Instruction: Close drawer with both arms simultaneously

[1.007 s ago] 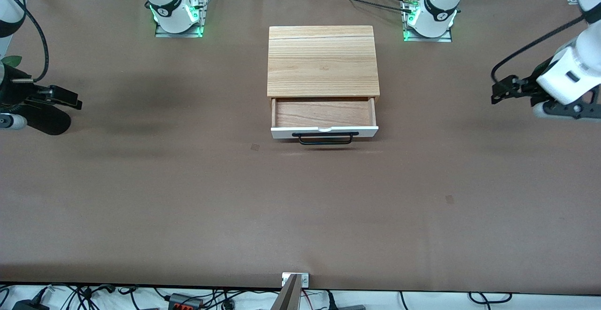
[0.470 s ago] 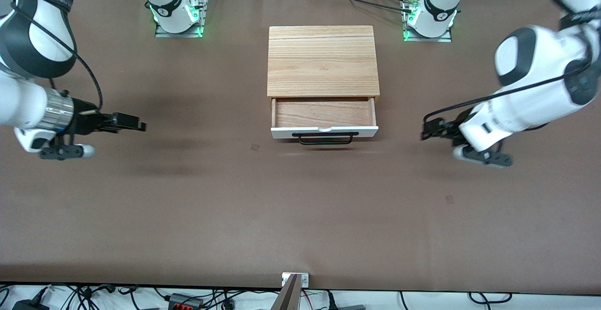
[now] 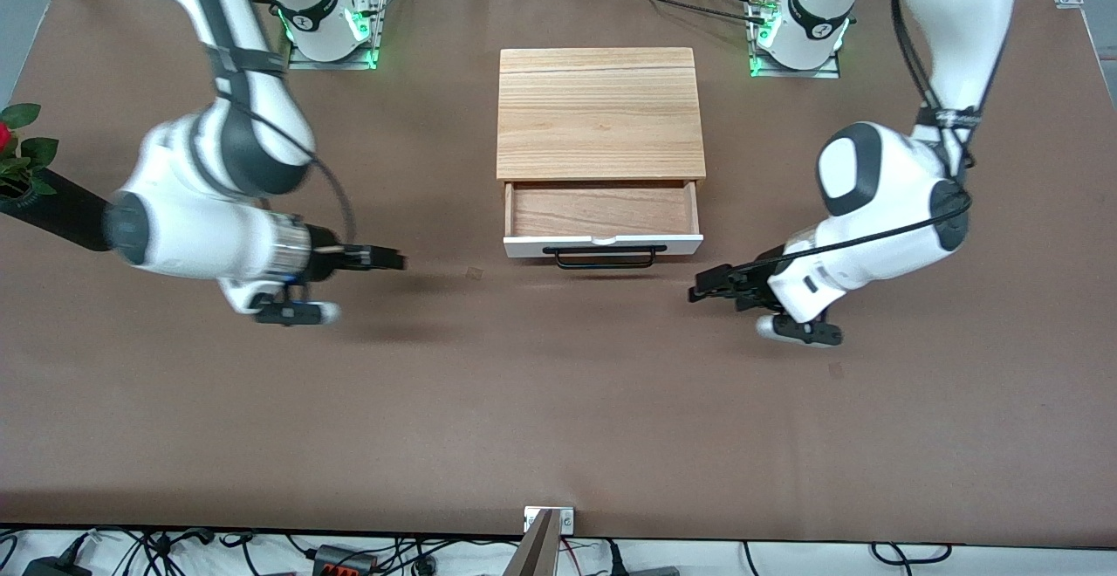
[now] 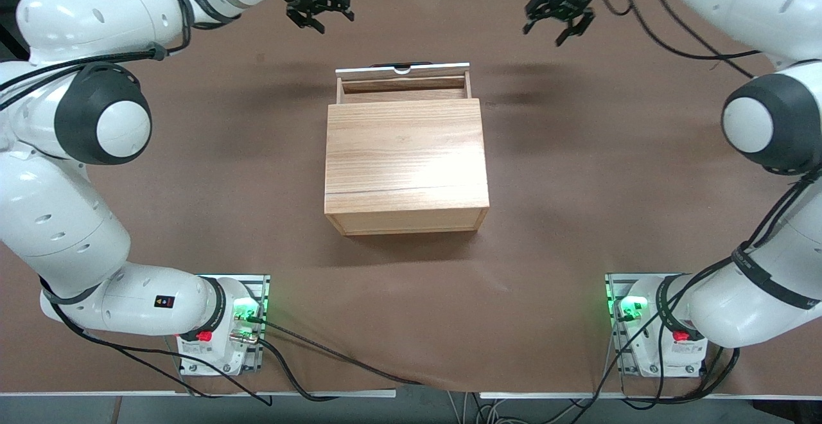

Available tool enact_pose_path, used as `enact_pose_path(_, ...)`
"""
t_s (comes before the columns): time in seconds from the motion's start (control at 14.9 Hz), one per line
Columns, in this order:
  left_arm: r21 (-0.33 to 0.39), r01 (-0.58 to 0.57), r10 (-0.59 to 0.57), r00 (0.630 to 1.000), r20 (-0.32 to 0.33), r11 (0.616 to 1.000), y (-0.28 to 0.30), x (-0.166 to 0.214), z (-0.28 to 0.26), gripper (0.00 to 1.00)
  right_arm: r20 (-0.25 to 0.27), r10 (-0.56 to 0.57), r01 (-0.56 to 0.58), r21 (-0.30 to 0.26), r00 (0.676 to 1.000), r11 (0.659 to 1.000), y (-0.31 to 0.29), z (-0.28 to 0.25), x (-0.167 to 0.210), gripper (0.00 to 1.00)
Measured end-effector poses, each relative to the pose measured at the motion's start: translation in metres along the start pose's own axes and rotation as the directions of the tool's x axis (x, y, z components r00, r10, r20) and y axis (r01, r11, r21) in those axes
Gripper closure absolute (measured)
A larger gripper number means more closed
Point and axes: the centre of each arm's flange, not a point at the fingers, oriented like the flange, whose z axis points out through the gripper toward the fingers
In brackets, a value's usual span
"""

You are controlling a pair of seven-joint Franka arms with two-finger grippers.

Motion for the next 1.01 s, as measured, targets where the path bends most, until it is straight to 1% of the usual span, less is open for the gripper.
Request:
enact_pose_path(0.2,-0.016,0.015,-0.014,1.000,0.022,1.000,0.011,-0.011,0.028,0.00,0.016,0.008,-0.009,0.064,1.000,0.998,-0.026,0.043,0.000,0.00)
enact_pose_path(0.4,-0.018,0.028,-0.027,0.998,0.061,0.999,0.011,-0.026,0.047,0.00,0.027,-0.011,0.008,0.097,1.000,0.995,-0.053,0.057,-0.007,0.00)
enact_pose_path(0.54,-0.012,0.034,-0.033,0.997,0.076,0.999,0.007,-0.031,0.053,0.00,0.016,-0.017,0.015,0.108,1.000,0.994,-0.059,0.053,-0.006,0.00)
enact_pose_path(0.74,-0.006,0.039,-0.038,0.996,0.084,0.999,0.004,-0.036,0.055,0.00,0.004,-0.022,0.021,0.108,1.000,0.994,-0.062,0.059,0.008,0.00)
enact_pose_path(0.87,-0.005,0.039,-0.038,0.996,0.083,0.999,0.005,-0.037,0.054,0.00,0.009,-0.024,0.023,0.104,1.000,0.994,-0.065,0.077,0.015,0.00)
enact_pose_path(1.01,-0.005,0.038,-0.038,0.996,0.083,0.999,0.005,-0.038,0.053,0.00,0.018,-0.028,0.026,0.112,0.999,0.993,-0.074,0.091,0.014,0.00)
